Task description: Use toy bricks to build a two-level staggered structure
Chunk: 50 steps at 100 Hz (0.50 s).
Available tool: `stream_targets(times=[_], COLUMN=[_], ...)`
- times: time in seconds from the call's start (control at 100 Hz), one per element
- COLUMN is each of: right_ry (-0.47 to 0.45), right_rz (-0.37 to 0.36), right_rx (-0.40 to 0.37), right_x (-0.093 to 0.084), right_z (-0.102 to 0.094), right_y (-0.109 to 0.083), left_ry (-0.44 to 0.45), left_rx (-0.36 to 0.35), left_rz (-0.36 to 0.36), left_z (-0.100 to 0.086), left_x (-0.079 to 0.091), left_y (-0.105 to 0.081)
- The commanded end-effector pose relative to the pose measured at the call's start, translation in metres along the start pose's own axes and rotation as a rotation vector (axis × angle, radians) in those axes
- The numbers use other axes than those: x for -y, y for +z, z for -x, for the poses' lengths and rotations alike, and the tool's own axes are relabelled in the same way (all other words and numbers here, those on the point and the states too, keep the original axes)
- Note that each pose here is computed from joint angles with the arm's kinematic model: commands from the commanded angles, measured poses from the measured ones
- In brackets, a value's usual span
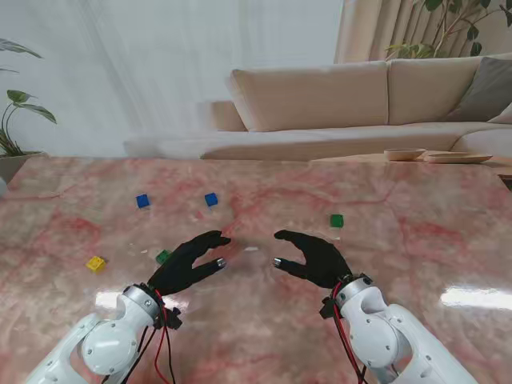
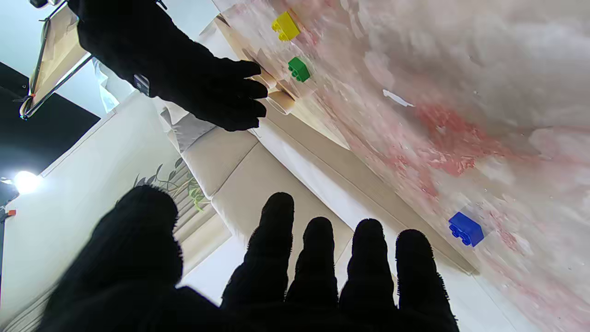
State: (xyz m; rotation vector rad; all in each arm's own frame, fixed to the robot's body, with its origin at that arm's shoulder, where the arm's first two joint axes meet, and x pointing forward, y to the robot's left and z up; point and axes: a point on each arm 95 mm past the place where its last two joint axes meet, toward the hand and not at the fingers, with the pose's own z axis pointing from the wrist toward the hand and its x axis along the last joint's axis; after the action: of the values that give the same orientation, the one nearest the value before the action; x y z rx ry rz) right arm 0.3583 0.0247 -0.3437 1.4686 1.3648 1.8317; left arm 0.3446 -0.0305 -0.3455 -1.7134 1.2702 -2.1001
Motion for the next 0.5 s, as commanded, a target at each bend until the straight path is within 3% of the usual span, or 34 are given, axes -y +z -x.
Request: stream_targets(times=[0.0, 0.29, 0.49], right_ry=[0.01, 0.005, 0.002], right_rz=[-0.021, -0.023, -0.025], right_rx=[0.013, 0.014, 0.025], right_x=[0.005, 0.005, 0.006], right_z=[0.0, 0.0, 0.0], right_y=[-0.003, -0.005, -0.004], left_ry=[-0.005, 0.0, 0.038], left_rx=[0.003, 0.003, 0.011], left_rz=[0.008, 0.009, 0.025], left_z=[-0.001, -0.001, 0.002], left_x=[-0.003, -0.002, 0.013], left_y=[-0.001, -0.002, -0.003])
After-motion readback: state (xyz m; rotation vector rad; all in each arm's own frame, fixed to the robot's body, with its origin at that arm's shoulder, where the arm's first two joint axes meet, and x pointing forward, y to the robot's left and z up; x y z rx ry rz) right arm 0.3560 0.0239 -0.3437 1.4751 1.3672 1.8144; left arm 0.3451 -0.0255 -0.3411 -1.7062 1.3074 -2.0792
